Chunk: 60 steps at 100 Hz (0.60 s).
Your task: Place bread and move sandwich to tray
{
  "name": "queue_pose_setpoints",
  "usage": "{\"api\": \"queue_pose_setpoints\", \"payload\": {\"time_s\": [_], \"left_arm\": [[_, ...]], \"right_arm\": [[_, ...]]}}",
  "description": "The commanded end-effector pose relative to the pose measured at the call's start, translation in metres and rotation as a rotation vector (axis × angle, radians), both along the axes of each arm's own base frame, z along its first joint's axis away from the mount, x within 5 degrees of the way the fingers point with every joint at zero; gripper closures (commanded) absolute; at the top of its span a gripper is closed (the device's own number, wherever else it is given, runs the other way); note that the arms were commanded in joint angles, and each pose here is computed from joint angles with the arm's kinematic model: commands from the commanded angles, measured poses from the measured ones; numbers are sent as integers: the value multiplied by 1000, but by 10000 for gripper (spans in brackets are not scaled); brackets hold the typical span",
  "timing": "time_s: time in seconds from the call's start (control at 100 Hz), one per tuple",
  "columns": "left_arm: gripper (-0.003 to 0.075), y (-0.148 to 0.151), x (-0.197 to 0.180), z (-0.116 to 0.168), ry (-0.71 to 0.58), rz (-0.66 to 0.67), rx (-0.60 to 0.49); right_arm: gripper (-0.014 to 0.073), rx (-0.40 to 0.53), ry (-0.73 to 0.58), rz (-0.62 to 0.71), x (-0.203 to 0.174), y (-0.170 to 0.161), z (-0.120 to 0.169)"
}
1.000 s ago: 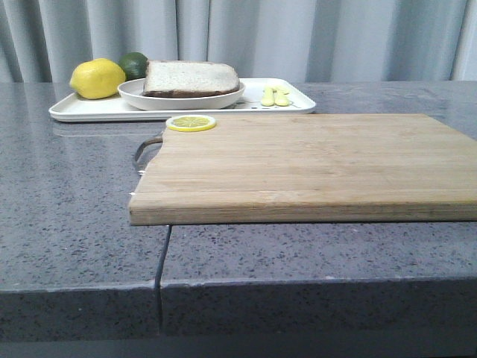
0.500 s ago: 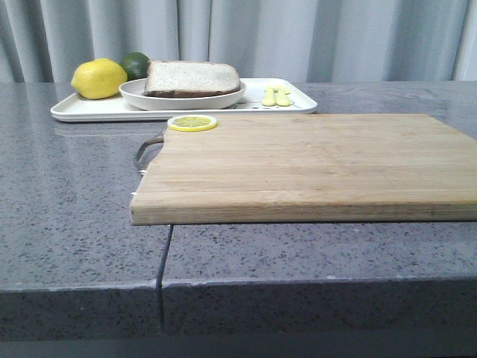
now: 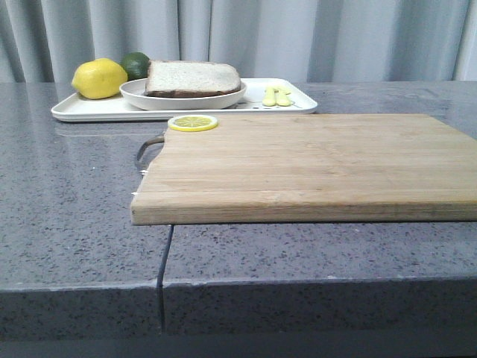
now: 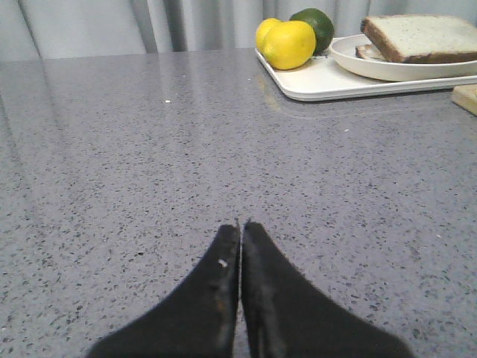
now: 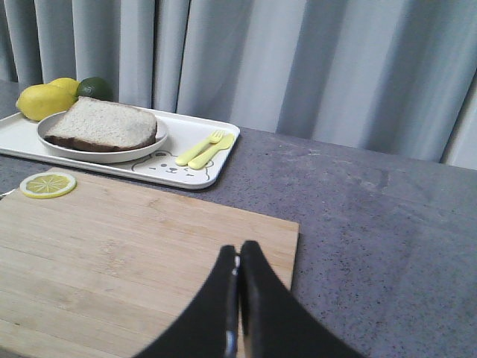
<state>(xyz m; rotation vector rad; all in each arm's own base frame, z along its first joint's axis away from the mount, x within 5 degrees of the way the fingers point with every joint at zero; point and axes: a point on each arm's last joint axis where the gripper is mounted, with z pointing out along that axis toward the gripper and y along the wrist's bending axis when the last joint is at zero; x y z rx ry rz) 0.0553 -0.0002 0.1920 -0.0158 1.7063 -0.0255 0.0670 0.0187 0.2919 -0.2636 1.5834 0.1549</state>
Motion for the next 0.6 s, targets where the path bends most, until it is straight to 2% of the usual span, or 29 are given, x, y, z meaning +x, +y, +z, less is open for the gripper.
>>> {"api": "queue_pose_setpoints", "payload": {"time_s": [0.0,0.59], "left_arm": [[739,1,-1,4,-98,15,-12],[739,1,-1,4,-95,22,-11]], "right_arm": [[711,8,-104,-14,-1,-1,16],[711,8,-104,-14,-1,-1,16]]}}
